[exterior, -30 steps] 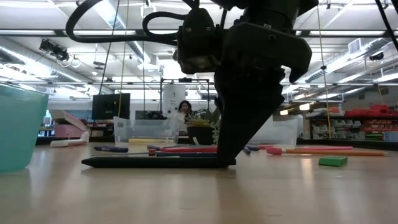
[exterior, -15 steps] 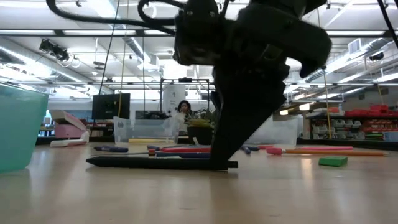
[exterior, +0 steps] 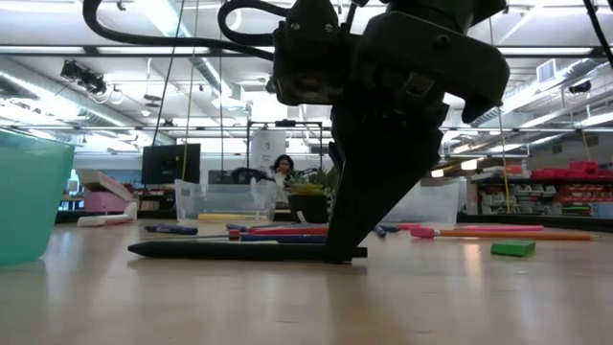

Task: Sort crayons/erasers/pens/pencils in bins
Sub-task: Put the black pen into the left transparent bin

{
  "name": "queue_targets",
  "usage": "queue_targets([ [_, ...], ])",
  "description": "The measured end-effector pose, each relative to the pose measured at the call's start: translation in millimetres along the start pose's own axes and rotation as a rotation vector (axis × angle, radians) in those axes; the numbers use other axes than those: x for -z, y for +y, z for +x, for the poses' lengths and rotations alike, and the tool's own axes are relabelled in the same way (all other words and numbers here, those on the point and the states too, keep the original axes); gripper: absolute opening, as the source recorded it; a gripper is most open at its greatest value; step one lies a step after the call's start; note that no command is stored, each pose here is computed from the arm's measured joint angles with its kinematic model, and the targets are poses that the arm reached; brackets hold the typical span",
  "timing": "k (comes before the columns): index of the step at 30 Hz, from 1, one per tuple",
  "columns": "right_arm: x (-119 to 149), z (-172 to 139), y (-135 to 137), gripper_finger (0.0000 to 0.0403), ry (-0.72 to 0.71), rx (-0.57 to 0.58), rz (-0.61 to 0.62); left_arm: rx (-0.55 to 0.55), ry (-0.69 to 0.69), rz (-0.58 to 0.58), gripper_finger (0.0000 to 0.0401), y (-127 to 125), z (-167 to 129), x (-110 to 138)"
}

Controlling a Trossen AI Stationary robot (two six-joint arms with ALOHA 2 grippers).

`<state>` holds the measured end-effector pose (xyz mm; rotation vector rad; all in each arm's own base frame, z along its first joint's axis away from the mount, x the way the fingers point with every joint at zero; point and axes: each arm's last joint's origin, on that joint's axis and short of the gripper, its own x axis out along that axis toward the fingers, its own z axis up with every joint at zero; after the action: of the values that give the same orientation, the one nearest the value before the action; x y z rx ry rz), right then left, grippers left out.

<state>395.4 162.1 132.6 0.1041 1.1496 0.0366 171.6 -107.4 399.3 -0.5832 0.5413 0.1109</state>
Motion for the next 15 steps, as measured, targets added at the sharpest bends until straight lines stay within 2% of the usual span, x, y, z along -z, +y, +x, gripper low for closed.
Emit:
queue_targets([
  [4, -6.7, -11.2, 1.6, 0.0057, -0.037, -0.008, 0.028, -0.003, 0.002, 0.002, 0.0020, 0.3, 0.0, 0.2],
  [10, -21.0, -51.9, -1.9, 0.0056, -0.140, -0.034, 0.091, 0.017, -0.006, -0.008, 0.0013, -1.7, -1.5, -1.7],
  [15, -39.9, -99.2, -27.3, 0.0057, -0.295, 0.027, 0.164, 0.054, -0.028, 0.012, 0.0018, -4.5, -11.9, -10.2],
])
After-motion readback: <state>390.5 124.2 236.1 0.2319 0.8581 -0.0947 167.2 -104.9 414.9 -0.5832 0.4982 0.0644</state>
